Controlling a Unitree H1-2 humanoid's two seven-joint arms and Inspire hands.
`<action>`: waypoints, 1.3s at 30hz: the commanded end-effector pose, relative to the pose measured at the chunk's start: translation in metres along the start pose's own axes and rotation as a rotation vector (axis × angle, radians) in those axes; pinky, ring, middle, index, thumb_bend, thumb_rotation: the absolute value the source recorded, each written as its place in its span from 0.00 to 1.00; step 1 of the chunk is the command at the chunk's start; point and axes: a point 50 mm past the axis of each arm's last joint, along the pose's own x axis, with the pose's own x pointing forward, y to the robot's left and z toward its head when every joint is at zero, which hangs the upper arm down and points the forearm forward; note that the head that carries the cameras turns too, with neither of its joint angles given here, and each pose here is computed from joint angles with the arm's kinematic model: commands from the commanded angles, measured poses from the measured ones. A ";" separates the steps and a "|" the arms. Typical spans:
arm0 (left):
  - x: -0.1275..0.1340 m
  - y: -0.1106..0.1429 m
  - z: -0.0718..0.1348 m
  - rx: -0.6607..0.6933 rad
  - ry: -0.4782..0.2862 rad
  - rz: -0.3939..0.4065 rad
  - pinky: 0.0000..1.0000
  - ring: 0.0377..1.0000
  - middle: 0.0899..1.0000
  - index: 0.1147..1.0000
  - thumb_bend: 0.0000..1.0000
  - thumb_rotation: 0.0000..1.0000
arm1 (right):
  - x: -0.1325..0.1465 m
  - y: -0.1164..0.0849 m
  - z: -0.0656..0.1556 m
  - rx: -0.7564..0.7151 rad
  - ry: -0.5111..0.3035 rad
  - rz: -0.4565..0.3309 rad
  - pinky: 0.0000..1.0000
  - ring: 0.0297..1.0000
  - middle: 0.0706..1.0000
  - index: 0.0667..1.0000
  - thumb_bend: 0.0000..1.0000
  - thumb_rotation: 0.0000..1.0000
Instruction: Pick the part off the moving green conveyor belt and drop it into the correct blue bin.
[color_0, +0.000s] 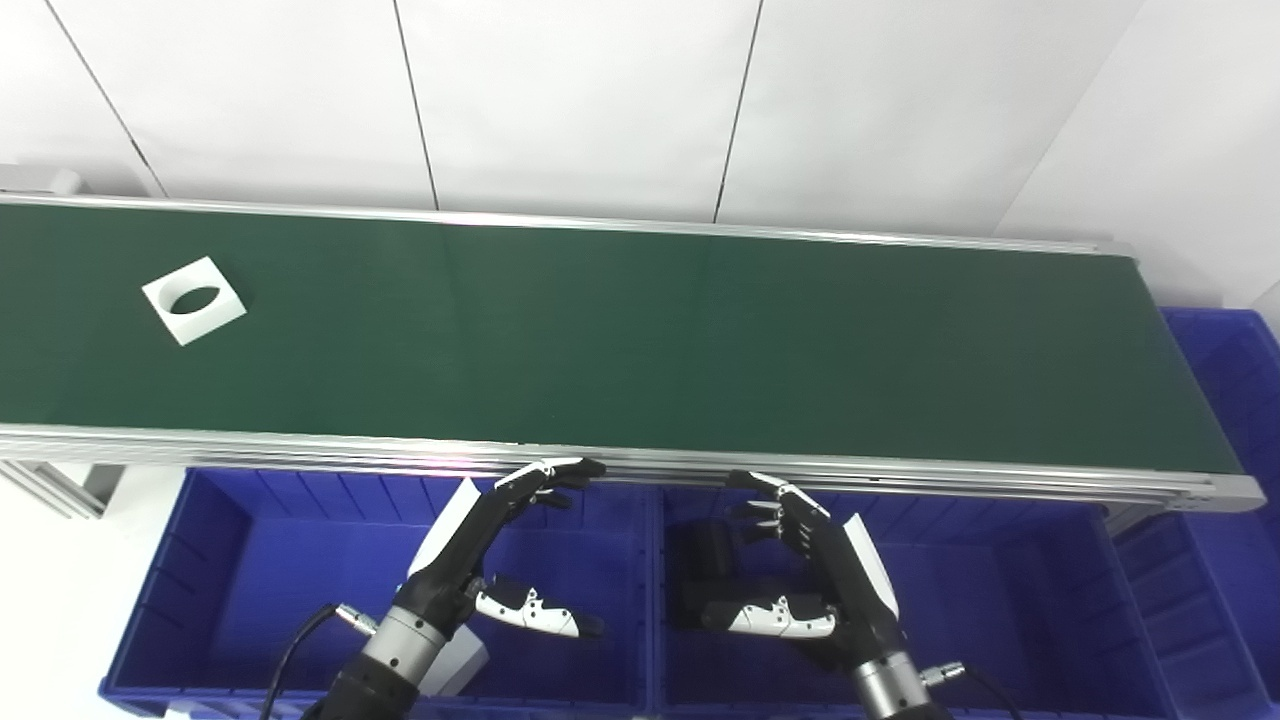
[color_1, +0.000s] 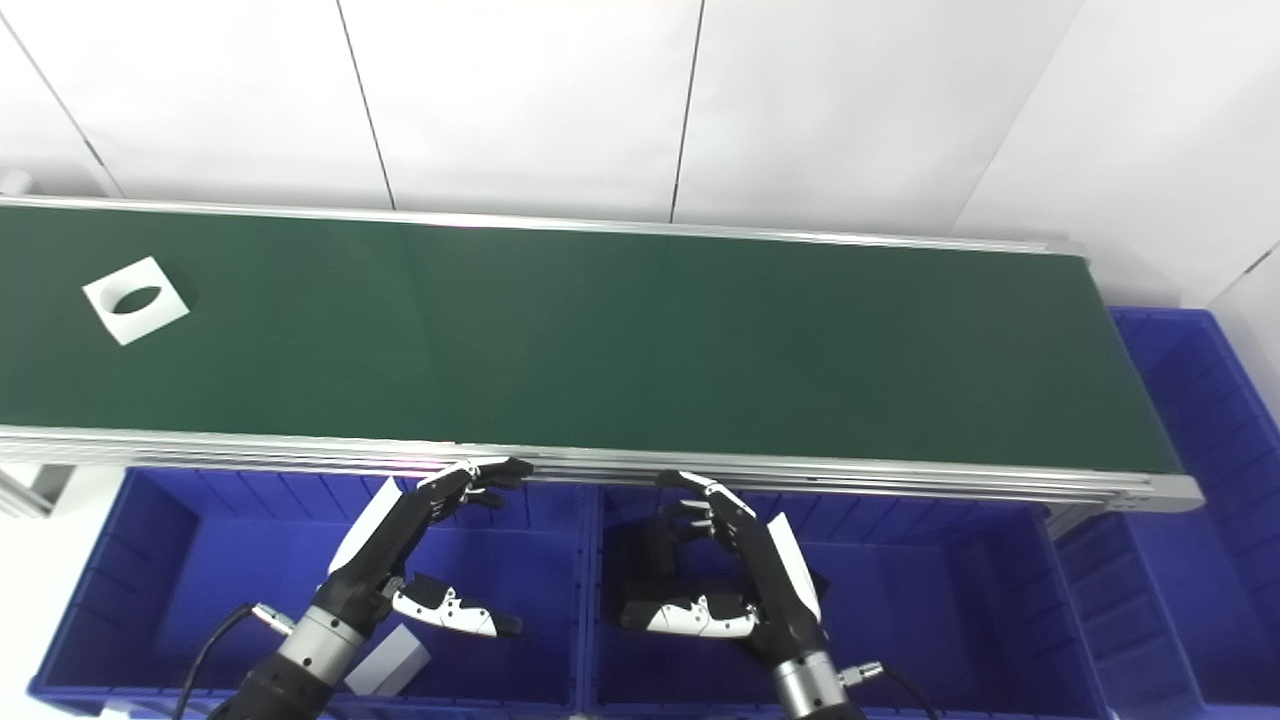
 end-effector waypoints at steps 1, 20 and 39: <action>0.006 0.004 0.008 0.012 -0.063 0.015 0.71 0.78 0.79 0.74 0.97 0.09 | 0.004 -0.002 0.009 -0.002 -0.082 -0.001 0.61 0.71 0.83 0.75 1.00 0.30; 0.006 0.004 0.008 0.017 -0.060 0.010 0.72 0.78 0.79 0.74 0.97 0.10 | 0.006 -0.002 0.010 -0.006 -0.085 0.000 0.60 0.69 0.82 0.75 1.00 0.30; 0.015 -0.025 0.000 0.044 -0.034 -0.005 0.71 0.77 0.78 0.73 0.97 0.14 | -0.006 -0.024 -0.009 -0.005 -0.012 -0.004 0.63 0.73 0.82 0.75 1.00 0.32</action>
